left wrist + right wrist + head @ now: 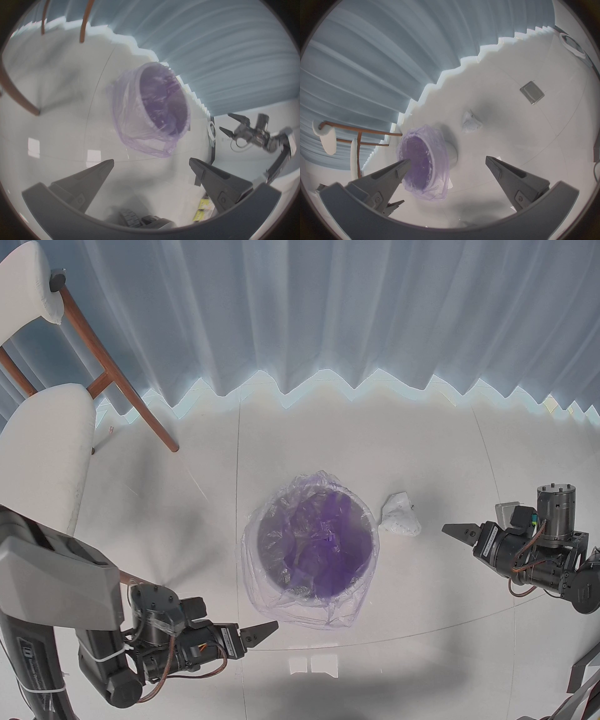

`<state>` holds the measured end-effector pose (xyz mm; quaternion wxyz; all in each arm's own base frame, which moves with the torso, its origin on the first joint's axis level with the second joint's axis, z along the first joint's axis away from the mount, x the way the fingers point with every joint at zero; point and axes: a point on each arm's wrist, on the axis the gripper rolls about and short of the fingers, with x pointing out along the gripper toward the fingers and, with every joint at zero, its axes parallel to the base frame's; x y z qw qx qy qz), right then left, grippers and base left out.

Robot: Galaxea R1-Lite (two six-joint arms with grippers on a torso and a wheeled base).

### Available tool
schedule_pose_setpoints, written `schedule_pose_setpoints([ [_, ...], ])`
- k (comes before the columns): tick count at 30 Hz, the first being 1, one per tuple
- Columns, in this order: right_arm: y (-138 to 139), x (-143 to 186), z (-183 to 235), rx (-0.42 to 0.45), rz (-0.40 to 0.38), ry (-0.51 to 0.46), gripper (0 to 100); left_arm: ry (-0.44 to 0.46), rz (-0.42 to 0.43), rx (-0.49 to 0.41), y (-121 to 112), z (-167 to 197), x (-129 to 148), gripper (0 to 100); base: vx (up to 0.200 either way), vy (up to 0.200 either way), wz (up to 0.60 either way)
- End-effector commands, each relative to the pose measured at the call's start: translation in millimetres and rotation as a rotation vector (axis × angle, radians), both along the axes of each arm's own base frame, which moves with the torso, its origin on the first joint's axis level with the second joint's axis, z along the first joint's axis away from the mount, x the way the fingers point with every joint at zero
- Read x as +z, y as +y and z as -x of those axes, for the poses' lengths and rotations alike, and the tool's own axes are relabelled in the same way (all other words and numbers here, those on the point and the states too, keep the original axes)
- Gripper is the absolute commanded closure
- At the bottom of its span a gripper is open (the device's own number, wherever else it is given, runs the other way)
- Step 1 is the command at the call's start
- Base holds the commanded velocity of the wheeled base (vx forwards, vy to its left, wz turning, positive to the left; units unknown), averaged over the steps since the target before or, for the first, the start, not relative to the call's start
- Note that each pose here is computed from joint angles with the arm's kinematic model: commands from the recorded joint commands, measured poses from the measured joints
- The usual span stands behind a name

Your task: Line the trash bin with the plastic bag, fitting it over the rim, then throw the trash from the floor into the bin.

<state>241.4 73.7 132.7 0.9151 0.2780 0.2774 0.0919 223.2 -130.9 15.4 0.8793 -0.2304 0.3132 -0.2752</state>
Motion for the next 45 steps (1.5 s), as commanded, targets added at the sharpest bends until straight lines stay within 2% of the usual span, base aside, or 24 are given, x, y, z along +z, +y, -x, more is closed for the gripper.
schedule_pose_setpoints([
  [1, -10.2, -3.5, 9.7, -0.038, -0.023, -0.018, 0, 0.125, 0.071, 0.08, -13.8, -20.9, -34.9, 0, 0.0, 0.0, 0.0],
  [7, -9.9, -6.6, 10.1, -0.051, -0.047, 0.006, 0, 0.151, 0.084, 0.129, -10.2, -20.9, -36.4, 0, 0.0, 0.0, 0.0],
  [12, -10.1, -6.0, 10.6, -0.059, -0.059, 0.007, 0, 0.163, 0.141, 0.181, -18.3, -35.7, -43.8, 0, 0.0, 0.0, 0.0],
  [24, -12.8, -9.7, 17.7, -0.063, -0.057, 0.019, 0, 0.157, 0.14, 0.196, -25.2, -50.6, -61.1, 0, 0.0, 0.0, 0.0],
  [25, -12.5, -9.9, 18.0, -0.062, -0.057, 0.02, 0, 0.156, 0.141, 0.196, -25.6, -51.2, -61.3, 100, 0.0, 0.0, 0.0],
  [34, -13.5, -13.4, 21.9, -0.064, -0.066, 0.008, 0, 0.126, 0.112, 0.25, -25.7, -54.4, -63.4, 100, 0.0, 0.0, 0.0],
  [45, -14.7, -15.8, 24.1, -0.075, -0.058, 0.017, 0, 0.079, -0.067, 0.262, -20.6, -69.8, -81.3, 100, 0.0, 0.0, 0.0],
])
